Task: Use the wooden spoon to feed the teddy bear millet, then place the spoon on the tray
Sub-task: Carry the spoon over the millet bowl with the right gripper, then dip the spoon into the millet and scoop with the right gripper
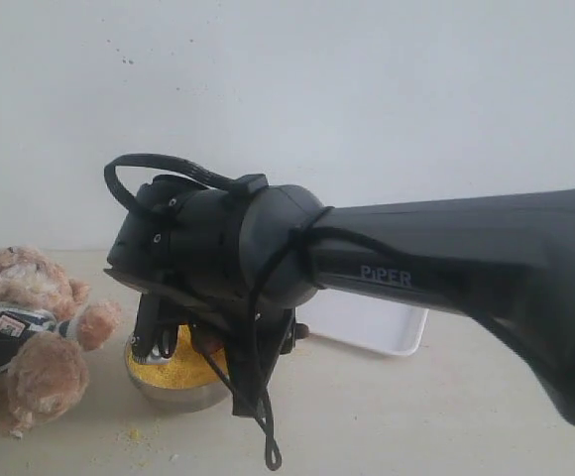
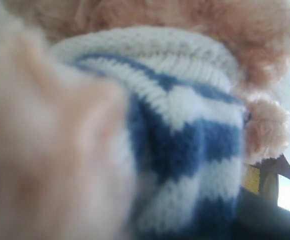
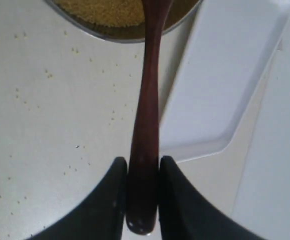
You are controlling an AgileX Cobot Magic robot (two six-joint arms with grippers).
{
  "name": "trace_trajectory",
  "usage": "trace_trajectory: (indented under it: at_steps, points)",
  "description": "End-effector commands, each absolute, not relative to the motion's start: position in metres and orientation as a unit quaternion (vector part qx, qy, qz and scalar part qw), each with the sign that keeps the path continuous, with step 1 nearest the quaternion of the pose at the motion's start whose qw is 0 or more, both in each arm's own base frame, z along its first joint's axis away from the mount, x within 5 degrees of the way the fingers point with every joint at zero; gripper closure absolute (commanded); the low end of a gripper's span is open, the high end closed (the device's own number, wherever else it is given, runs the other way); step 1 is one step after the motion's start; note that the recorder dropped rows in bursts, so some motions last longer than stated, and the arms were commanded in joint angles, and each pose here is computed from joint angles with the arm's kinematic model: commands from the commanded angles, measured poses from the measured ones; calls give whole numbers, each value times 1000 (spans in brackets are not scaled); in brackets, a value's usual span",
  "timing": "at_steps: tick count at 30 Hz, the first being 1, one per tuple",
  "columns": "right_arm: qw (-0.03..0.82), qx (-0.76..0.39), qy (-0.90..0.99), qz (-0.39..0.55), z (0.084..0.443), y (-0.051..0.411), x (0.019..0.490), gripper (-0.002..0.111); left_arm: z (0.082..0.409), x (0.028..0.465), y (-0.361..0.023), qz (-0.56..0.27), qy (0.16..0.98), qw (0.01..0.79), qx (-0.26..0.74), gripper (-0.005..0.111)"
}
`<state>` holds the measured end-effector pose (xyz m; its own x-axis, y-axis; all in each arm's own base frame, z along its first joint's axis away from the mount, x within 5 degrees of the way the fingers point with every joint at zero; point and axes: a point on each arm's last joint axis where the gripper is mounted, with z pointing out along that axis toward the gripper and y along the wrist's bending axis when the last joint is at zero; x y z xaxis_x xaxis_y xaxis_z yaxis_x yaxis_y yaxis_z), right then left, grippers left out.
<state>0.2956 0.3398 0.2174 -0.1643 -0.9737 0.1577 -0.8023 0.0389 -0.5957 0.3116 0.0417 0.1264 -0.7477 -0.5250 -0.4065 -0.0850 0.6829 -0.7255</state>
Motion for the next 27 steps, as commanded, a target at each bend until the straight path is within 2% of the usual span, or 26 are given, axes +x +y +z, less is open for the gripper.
trace_trajectory:
  at_steps: [1, 6, 23, 27]
  points:
    - [160, -640, 707, -254, 220, 345, 293, 108, 129, 314, 42, -362, 859, 316, -178, 103]
    - [165, -647, 712, -218, 217, 350, 290, 108, 129, 314, 42, -365, 857, 317, -177, 103]
    - [172, -605, 752, -197, 216, 351, 289, 108, 130, 313, 41, -372, 855, 317, -174, 103]
    - [159, -590, 775, -161, 213, 346, 294, 108, 130, 313, 41, -372, 855, 317, -174, 103]
